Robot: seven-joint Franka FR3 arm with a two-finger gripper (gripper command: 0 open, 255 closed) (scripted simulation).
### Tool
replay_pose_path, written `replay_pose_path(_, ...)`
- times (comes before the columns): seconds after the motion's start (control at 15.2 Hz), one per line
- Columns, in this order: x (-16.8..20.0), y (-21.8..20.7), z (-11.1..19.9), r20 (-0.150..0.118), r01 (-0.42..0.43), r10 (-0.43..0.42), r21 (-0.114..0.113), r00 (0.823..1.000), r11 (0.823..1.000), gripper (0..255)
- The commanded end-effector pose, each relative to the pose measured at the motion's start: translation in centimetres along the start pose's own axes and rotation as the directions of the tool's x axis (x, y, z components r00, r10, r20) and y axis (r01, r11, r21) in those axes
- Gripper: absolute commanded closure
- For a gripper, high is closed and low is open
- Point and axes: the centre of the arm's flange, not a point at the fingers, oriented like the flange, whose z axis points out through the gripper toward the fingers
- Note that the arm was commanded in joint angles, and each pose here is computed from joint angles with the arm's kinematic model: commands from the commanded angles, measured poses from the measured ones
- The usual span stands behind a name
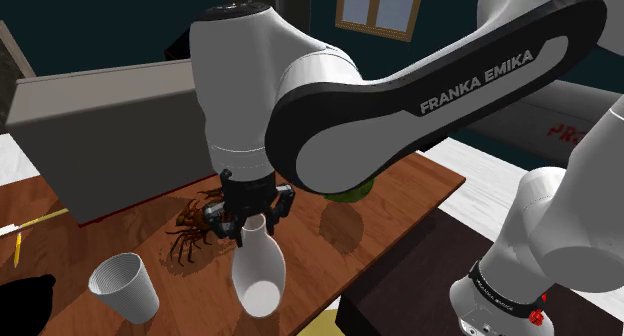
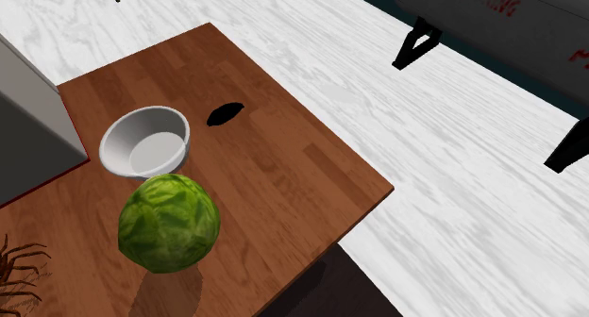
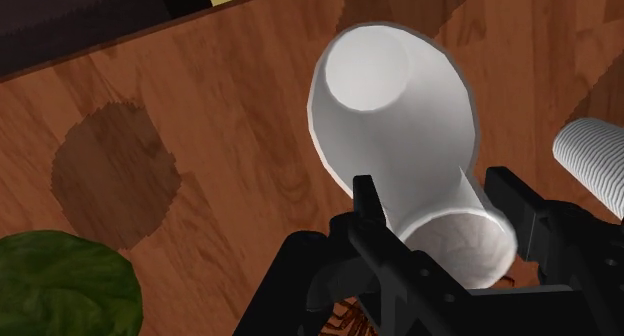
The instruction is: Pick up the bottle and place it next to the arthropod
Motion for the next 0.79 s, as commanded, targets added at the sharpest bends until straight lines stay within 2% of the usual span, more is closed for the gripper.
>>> replay_pose_path(0.0,-0.07,-0.06,1.1,-0.001,0.0,0.0,0.001,1.0,1.0,255)
replay_pose_path(0.59,-0.09,-0.05,1.38,-0.001,0.0,0.0,0.001,1.0,1.0,255)
replay_pose_path(0.66,-0.09,-0.06,1.38,-0.001,0.0,0.0,0.001,1.0,1.0,0)
replay_pose_path(0.73,-0.09,-0.06,1.38,-0.001,0.0,0.0,0.001,1.0,1.0,0)
